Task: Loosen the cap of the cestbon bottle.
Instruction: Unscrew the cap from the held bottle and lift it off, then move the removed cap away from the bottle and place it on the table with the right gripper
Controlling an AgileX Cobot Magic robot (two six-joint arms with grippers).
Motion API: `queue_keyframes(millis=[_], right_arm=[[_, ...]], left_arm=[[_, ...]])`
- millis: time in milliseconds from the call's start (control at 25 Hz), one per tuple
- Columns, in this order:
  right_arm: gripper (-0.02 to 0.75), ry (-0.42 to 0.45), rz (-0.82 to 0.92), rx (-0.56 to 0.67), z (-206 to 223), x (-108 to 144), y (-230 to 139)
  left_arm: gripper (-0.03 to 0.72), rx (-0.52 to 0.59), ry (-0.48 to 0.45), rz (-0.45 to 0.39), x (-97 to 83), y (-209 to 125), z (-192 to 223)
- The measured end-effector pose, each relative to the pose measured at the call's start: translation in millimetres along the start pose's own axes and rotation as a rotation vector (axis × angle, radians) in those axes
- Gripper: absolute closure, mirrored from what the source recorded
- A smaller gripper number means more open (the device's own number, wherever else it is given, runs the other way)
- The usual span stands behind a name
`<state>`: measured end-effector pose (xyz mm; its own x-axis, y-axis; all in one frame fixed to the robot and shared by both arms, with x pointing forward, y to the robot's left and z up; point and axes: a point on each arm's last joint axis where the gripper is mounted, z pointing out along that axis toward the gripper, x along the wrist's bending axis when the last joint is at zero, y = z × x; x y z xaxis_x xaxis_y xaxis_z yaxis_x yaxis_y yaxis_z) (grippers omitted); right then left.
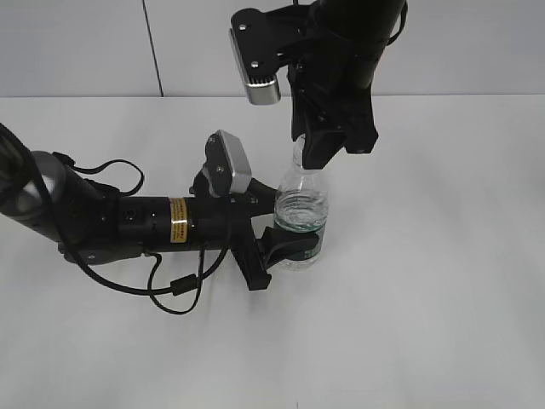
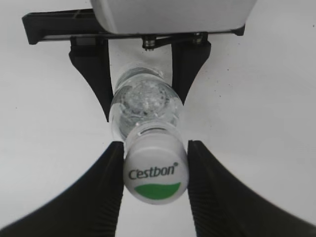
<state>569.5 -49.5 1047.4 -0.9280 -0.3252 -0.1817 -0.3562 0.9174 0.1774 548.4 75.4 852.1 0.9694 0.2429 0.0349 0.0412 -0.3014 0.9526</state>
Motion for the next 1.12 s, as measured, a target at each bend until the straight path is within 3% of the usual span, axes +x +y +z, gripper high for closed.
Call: queue_keyframes(millis=[360, 880, 1120], right_arm=[[0.442, -0.054, 0.035, -0.008, -23, 4, 1], [0.442, -0.110, 0.448, -0.009, -45, 5, -13], [0.442, -0.047, 0.636, -0.010, -34, 10, -50]], left_arm=[[0.273, 0.002, -0.009, 0.009, -0.8, 0, 0], [0.273, 0.001, -0.011, 0.010, -1.0, 0, 0], [0.273, 0.001, -0.010, 0.010, -0.5, 0, 0]])
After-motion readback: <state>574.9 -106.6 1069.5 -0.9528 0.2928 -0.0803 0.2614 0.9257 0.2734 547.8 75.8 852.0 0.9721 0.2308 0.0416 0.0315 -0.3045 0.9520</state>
